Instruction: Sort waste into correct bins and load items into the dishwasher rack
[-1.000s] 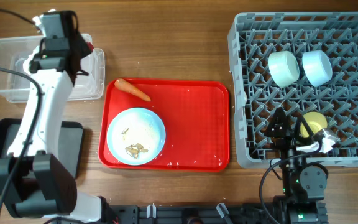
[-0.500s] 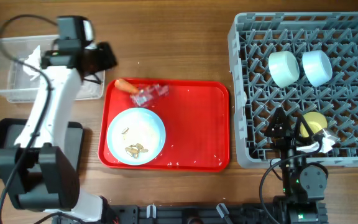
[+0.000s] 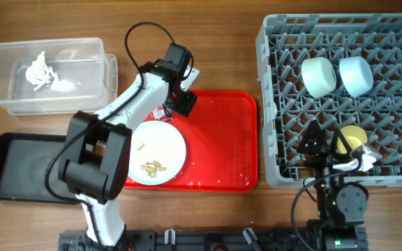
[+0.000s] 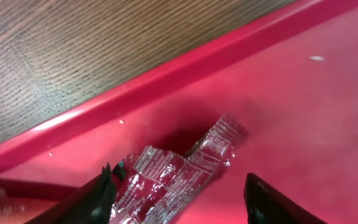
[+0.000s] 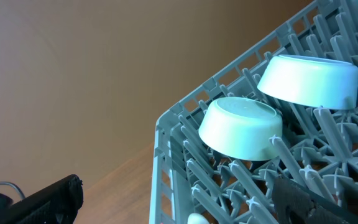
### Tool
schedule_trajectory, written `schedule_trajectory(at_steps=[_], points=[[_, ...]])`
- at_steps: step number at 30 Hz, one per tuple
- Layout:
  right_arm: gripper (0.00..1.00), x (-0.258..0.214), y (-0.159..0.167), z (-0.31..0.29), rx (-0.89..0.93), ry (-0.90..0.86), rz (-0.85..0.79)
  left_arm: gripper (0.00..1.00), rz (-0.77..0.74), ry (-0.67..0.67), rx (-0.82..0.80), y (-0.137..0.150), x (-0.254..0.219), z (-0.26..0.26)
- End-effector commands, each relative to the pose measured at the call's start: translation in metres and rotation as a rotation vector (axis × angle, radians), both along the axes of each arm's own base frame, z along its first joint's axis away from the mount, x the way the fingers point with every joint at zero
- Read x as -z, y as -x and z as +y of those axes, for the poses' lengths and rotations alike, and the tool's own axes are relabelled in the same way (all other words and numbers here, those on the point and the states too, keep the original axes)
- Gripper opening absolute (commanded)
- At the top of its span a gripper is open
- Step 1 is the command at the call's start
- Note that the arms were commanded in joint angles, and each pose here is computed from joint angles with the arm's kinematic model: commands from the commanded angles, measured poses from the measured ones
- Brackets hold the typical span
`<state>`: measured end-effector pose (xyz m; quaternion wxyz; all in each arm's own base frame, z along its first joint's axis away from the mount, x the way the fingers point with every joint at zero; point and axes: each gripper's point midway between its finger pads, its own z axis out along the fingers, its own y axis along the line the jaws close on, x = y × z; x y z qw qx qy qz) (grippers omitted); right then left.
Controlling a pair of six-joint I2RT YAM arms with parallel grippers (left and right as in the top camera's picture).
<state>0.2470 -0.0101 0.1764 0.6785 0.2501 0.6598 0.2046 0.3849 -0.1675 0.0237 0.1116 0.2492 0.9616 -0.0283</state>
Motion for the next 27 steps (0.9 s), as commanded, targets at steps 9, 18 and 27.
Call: schedule_trajectory(at_steps=[9, 18, 27], points=[[1.00, -0.002, 0.000, 0.001, -0.008, -0.011, -0.011, 0.48, 0.035, -0.058, 0.032, 0.008, 0.023, 0.009], [1.00, -0.002, 0.000, 0.001, -0.008, -0.011, -0.011, 0.04, -0.040, 0.022, -0.166, -0.020, -0.022, 0.006], [1.00, -0.002, 0.000, 0.001, -0.008, -0.010, -0.011, 0.04, -0.394, 0.098, -0.791, -0.088, -0.181, 0.166]])
